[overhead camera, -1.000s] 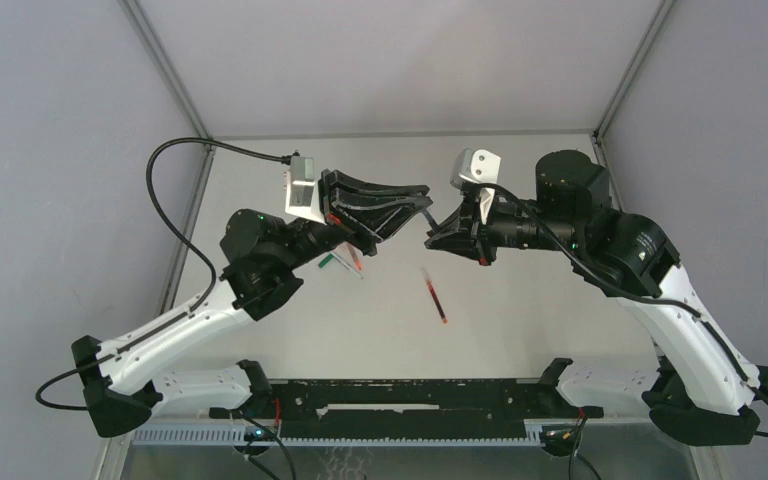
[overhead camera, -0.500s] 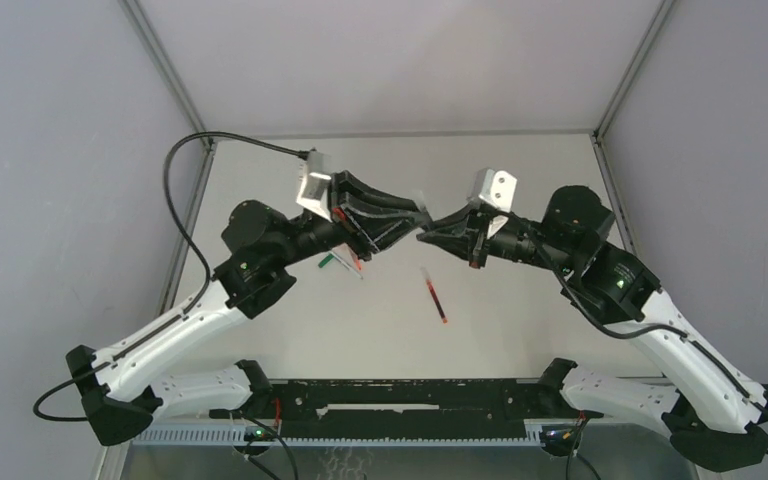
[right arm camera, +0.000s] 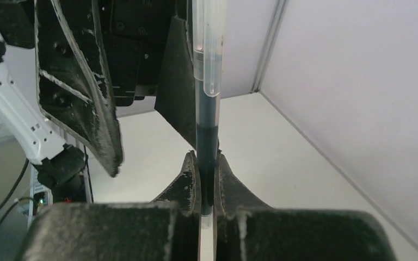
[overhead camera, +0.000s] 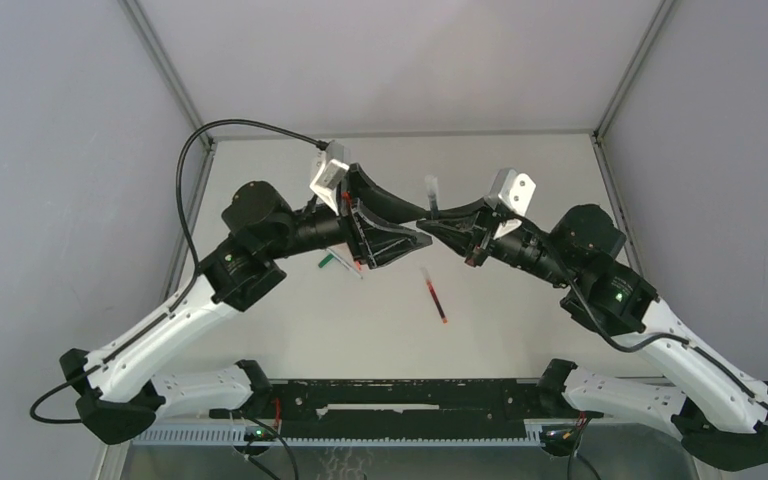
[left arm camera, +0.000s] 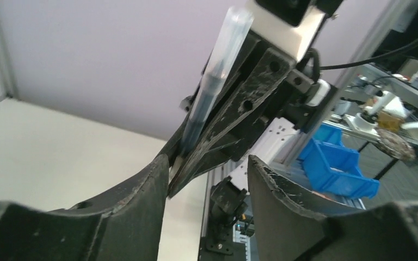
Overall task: Insert the pens into the pen caps
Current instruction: Press the pen cap onto the pen, then place the pen at the center of the board.
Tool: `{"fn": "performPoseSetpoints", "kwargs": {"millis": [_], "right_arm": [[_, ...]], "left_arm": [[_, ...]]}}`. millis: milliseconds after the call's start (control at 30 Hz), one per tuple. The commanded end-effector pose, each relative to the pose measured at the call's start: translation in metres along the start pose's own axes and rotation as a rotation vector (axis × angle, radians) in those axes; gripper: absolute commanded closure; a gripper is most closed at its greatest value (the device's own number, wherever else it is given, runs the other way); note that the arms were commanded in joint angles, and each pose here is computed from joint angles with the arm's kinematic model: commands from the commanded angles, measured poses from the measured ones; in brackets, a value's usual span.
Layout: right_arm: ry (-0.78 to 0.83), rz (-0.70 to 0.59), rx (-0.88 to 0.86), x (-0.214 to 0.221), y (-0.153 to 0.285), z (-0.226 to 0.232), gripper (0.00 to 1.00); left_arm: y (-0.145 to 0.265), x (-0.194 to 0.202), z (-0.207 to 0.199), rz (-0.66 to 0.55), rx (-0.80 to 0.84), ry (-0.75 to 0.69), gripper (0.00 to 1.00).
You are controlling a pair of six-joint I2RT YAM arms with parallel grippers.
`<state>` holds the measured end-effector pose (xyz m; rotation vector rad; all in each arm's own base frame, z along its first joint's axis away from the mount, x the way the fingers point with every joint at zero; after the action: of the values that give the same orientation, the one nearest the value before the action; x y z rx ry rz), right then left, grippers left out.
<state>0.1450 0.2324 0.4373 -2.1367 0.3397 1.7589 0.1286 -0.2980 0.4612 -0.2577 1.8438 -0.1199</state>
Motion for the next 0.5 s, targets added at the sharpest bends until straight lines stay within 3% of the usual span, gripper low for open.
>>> {"fn": "performPoseSetpoints", "kwargs": {"millis": [0,67,200,333,467], "right_arm": [[-0.079,-0.137,0.114,-0.034,0.007,-0.012,1.0],[-0.142,-0.103,0.175,-0.023,0.006,-0.019,1.0],[-0.253,0.029,0.288,0.015,0.005,-0.033,1.0],[-0.379,0.27,0.418,0.076,0.008,-0.045,0.99],[-0.467,0.529,0.514,0.144,0.016,-0.051,0.99]], "left_arm": [[0.023,0.003,0.033,0.003,-0.245,-0.007,0.37],[0.035,0.002,0.047,-0.026,-0.351,-0.009,0.26],[0.07,0.008,0.085,-0.069,-0.638,0.005,0.23],[0.113,0.031,0.13,-0.055,-1.002,0.013,0.22],[0.137,0.061,0.155,0.003,-1.159,0.077,0.22]]}}
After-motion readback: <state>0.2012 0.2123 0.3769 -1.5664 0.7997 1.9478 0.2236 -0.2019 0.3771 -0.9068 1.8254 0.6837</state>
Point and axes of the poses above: each gripper's point midway between its finger pads, its own y axis back along the fingers, its own z axis along the line the jaws close on, x = y × z, the point moved 4 cm from there along y, back along the fingers, and after that the axes turned 1 degree about y, right-handed, at the moved point
